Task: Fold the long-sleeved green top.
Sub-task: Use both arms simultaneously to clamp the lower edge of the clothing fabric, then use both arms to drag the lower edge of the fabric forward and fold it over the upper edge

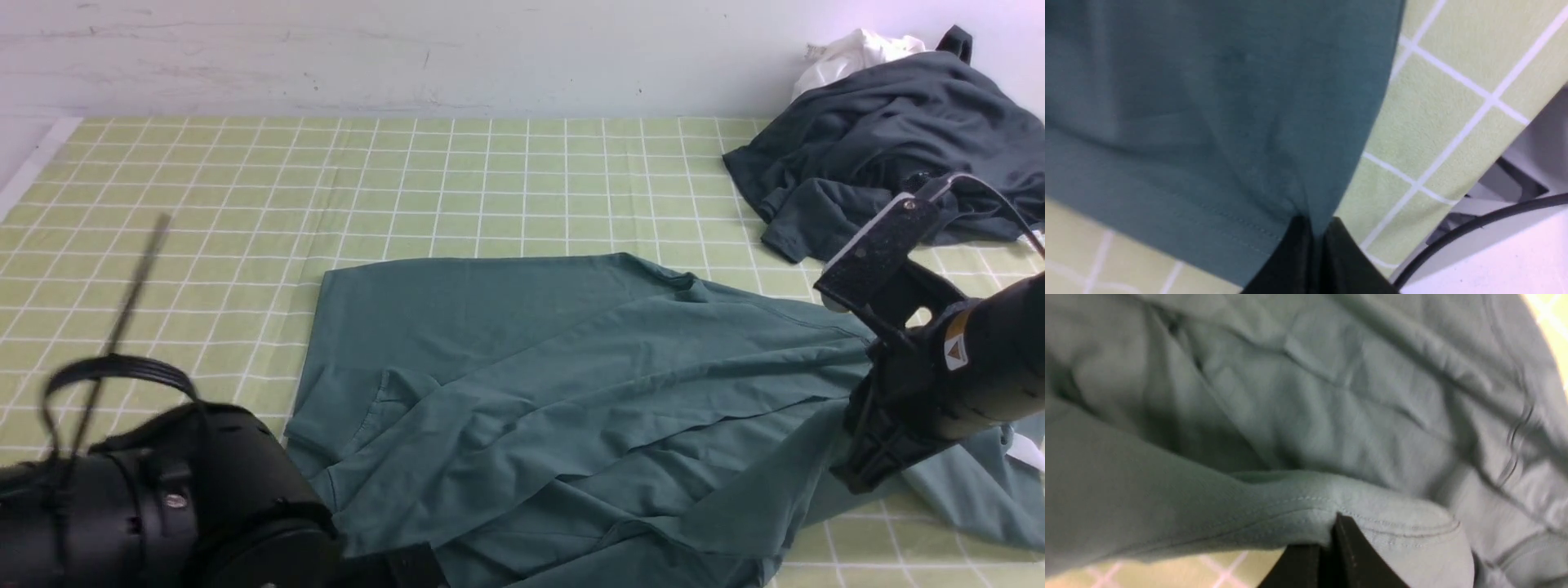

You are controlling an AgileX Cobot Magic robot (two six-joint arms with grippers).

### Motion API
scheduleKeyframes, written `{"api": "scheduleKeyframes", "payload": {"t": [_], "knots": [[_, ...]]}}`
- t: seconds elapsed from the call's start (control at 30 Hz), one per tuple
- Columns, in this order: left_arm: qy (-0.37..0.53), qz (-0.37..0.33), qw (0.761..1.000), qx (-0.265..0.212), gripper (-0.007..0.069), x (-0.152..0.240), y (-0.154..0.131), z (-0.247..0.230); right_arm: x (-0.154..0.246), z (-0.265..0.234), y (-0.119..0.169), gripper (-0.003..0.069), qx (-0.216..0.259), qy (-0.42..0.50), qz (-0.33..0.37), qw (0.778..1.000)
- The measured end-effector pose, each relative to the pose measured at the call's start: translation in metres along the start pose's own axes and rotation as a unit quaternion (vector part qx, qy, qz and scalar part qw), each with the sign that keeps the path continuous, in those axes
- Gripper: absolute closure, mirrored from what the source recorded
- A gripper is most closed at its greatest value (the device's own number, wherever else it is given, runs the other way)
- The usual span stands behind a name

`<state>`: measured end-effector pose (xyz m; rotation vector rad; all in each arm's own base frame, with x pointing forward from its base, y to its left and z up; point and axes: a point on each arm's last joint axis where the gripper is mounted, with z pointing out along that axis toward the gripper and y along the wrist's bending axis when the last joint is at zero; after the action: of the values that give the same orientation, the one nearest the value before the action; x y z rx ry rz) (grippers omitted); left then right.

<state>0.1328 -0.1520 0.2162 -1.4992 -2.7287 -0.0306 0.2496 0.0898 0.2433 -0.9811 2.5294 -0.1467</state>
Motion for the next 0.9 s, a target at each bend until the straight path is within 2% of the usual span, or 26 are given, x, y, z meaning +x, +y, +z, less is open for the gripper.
{"api": "scheduleKeyframes", "payload": {"t": [0.13, 0.27, 0.37, 0.43, 0.47, 0.53, 0.57, 0.7, 0.9], "knots": [[-0.078, -0.066, 0.994, -0.036, 0.0625, 0.001, 0.020, -0.042, 0.008, -0.002, 0.002, 0.0652, -0.008, 0.041, -0.005, 0.999], [-0.150, -0.146, 0.975, -0.068, 0.0625, 0.000, 0.055, -0.073, 0.010, -0.002, 0.001, 0.0652, -0.005, 0.054, -0.037, 0.998], [-0.214, -0.227, 0.945, -0.096, 0.0625, -0.004, 0.104, -0.091, 0.006, -0.001, -0.005, 0.0652, 0.025, 0.036, -0.092, 0.995], [-0.232, -0.253, 0.933, -0.108, 0.0625, -0.008, 0.131, -0.094, 0.000, 0.001, -0.011, 0.0652, 0.048, 0.017, -0.115, 0.992], [-0.235, -0.258, 0.931, -0.110, 0.0625, -0.008, 0.135, -0.094, -0.001, 0.002, -0.011, 0.0652, 0.049, 0.017, -0.117, 0.992], [-0.240, -0.281, 0.921, -0.121, 0.0625, -0.015, 0.167, -0.093, -0.014, 0.009, -0.021, 0.0652, 0.067, -0.004, -0.126, 0.990], [-0.239, -0.286, 0.920, -0.122, 0.0625, -0.016, 0.172, -0.092, -0.017, 0.009, -0.023, 0.0652, 0.070, -0.009, -0.126, 0.990], [-0.244, -0.324, 0.904, -0.135, 0.0625, -0.028, 0.225, -0.083, -0.044, 0.032, -0.054, 0.0652, 0.096, -0.025, -0.117, 0.988], [-0.258, -0.344, 0.893, -0.130, 0.0625, -0.058, 0.271, -0.061, -0.079, 0.072, -0.085, 0.0652, 0.110, -0.018, -0.170, 0.979]]}}
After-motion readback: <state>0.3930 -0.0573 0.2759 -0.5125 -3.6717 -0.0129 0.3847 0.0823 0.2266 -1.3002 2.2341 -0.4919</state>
